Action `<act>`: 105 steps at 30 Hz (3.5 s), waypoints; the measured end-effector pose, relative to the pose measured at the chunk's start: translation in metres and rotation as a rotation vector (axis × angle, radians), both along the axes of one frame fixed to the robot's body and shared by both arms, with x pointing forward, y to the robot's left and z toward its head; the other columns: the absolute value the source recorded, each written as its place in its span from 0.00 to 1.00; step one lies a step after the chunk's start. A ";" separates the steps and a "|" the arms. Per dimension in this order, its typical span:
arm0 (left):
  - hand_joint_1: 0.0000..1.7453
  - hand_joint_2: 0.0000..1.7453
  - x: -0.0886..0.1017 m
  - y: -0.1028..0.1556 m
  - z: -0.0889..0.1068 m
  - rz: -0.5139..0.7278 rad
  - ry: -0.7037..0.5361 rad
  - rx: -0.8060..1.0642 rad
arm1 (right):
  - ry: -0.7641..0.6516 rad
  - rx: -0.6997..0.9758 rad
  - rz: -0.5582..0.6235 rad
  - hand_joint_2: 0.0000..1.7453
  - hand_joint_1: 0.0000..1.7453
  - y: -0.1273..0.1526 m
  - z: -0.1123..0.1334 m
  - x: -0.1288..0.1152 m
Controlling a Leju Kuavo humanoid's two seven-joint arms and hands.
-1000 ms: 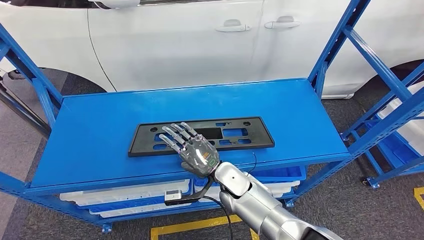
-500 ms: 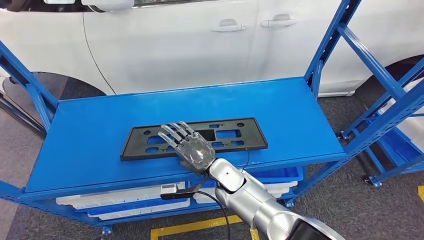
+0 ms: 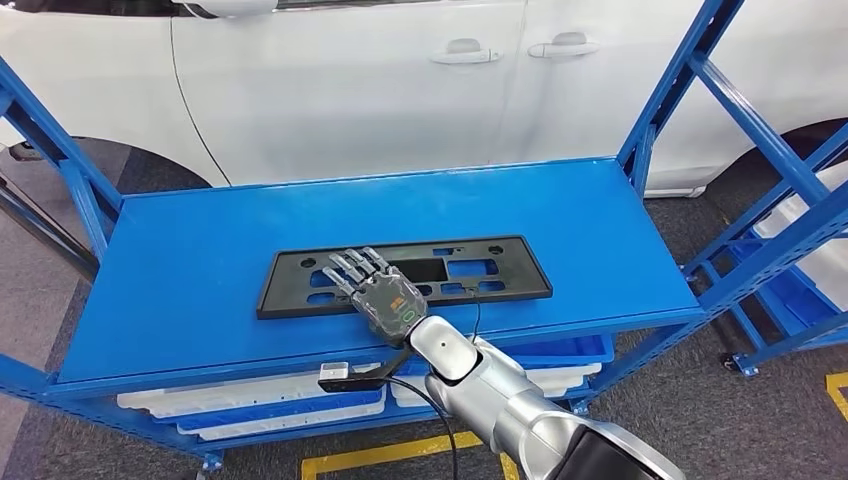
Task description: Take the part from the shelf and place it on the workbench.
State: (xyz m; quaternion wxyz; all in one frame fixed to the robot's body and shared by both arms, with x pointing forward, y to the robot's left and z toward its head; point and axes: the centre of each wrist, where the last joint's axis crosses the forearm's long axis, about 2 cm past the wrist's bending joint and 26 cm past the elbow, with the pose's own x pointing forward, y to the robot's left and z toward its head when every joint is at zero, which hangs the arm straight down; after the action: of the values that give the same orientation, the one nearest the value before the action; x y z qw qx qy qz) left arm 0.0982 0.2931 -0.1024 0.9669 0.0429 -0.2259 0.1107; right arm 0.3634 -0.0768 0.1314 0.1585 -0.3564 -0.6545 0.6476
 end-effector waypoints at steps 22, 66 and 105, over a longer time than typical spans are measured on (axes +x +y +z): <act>0.00 0.00 0.000 0.000 0.000 -0.008 0.004 -0.004 | 0.099 -0.140 -0.362 1.00 1.00 -0.066 -0.004 0.037; 0.00 1.00 -0.026 0.018 -0.005 0.046 -0.003 -0.019 | 0.549 1.316 1.387 1.00 1.00 -0.101 0.162 -0.092; 0.00 1.00 -0.043 0.013 -0.008 0.071 0.115 -0.048 | 0.841 1.292 1.169 1.00 1.00 -0.054 0.095 -0.090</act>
State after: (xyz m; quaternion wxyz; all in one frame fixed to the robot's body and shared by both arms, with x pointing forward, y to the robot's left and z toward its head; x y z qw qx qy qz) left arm 0.0550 0.3057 -0.1099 0.9745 0.0339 -0.1655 0.1478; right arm 0.2739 -0.1305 0.2262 0.1981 0.4423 -0.8481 0.2141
